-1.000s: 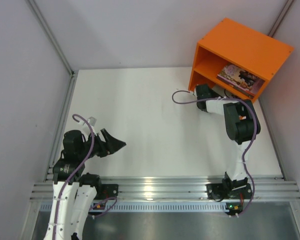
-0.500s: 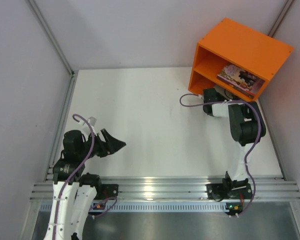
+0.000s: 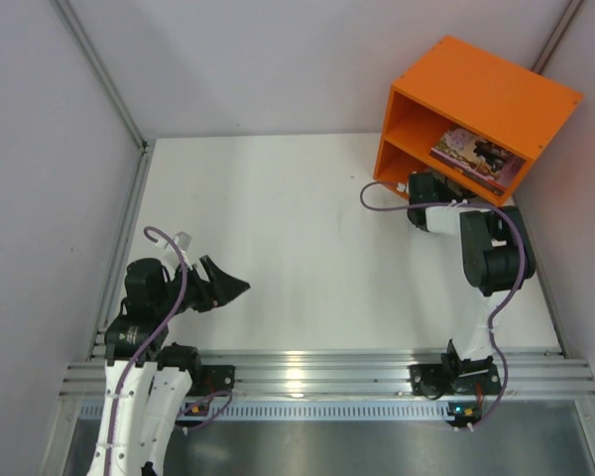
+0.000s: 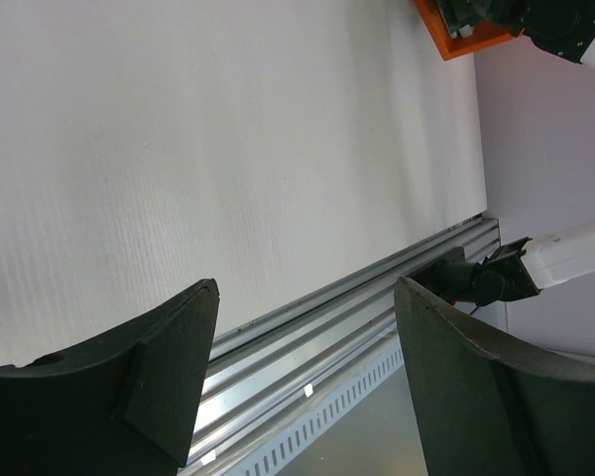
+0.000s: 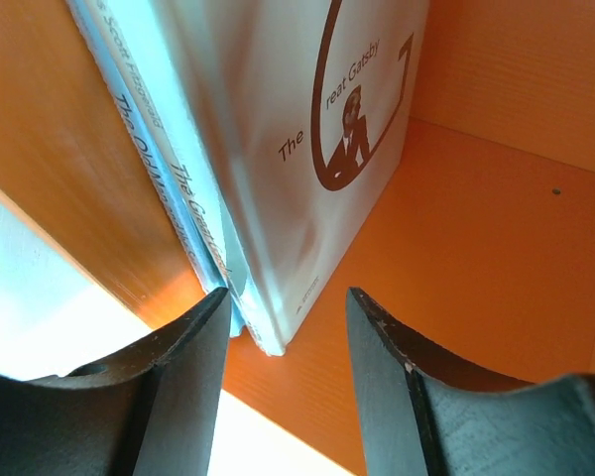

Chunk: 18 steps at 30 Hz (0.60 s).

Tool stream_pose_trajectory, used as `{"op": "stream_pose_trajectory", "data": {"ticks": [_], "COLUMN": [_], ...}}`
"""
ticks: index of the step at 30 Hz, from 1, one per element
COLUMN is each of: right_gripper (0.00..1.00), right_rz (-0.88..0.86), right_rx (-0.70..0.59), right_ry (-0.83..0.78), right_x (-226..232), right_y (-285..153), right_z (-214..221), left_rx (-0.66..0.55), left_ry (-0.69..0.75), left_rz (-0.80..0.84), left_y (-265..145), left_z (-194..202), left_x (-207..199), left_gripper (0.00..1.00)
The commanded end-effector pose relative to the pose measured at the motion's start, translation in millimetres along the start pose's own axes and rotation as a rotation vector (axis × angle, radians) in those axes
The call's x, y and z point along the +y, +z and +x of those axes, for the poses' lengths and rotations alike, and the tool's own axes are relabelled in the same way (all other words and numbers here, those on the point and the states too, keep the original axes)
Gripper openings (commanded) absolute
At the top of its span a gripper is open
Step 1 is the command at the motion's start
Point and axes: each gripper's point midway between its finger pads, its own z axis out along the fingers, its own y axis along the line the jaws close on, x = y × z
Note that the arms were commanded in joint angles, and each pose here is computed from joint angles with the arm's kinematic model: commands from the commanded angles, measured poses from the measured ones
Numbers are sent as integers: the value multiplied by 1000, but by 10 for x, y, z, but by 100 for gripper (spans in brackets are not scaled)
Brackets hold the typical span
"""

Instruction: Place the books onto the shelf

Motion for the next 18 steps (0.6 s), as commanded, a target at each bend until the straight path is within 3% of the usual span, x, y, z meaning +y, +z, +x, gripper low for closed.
{"op": "stream_pose_trajectory", "data": {"ticks": [1, 10, 18], "right_gripper": [49, 38, 37], "right_rz": [35, 10, 7], "right_rx": [-77, -91, -87], "right_ry": [122, 120, 122], "right_x": [-389, -308, -296], "right_y": [-128, -97, -71], "right_z": [-237, -350, -366], "left_rx": [-31, -33, -32], "left_ry": [41, 28, 29], "left_rz": [28, 27, 24], "left_y": [-21, -15, -3], "left_z": [-65, -67, -66], "left_x": [-75, -70, -54], "left_gripper": [77, 77, 77]}}
